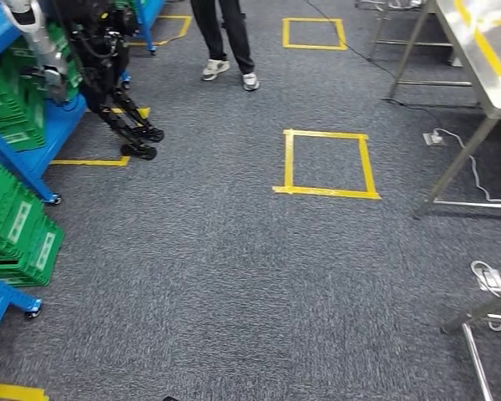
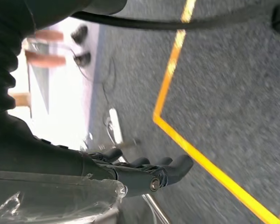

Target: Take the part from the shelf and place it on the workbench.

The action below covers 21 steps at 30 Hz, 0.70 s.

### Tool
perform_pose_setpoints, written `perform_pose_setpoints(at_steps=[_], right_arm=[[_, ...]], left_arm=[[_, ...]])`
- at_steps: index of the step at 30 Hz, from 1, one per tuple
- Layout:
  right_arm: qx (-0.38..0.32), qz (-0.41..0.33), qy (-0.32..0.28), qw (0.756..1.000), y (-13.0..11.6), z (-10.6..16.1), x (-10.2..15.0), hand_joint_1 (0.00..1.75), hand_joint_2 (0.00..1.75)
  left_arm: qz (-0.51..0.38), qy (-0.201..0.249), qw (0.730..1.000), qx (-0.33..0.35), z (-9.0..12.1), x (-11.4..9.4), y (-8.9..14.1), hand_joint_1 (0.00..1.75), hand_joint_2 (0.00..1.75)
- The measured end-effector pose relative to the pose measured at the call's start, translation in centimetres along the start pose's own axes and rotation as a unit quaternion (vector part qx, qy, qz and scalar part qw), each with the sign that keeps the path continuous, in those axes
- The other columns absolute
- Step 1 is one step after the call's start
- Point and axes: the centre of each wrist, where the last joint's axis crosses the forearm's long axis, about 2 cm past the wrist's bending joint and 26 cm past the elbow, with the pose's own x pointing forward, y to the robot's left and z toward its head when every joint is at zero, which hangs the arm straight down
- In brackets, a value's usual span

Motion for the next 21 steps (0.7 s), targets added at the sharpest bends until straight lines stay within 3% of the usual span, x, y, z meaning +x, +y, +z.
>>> perform_pose_setpoints(at_steps=[21], right_arm=[[0.000, -0.001, 0.000, 1.000, -0.11, 0.03, 0.26, 0.00, 1.75]], left_arm=[[0.008, 0.007, 1.000, 0.002, -0.03, -0.21, 0.01, 0.00, 0.00]])
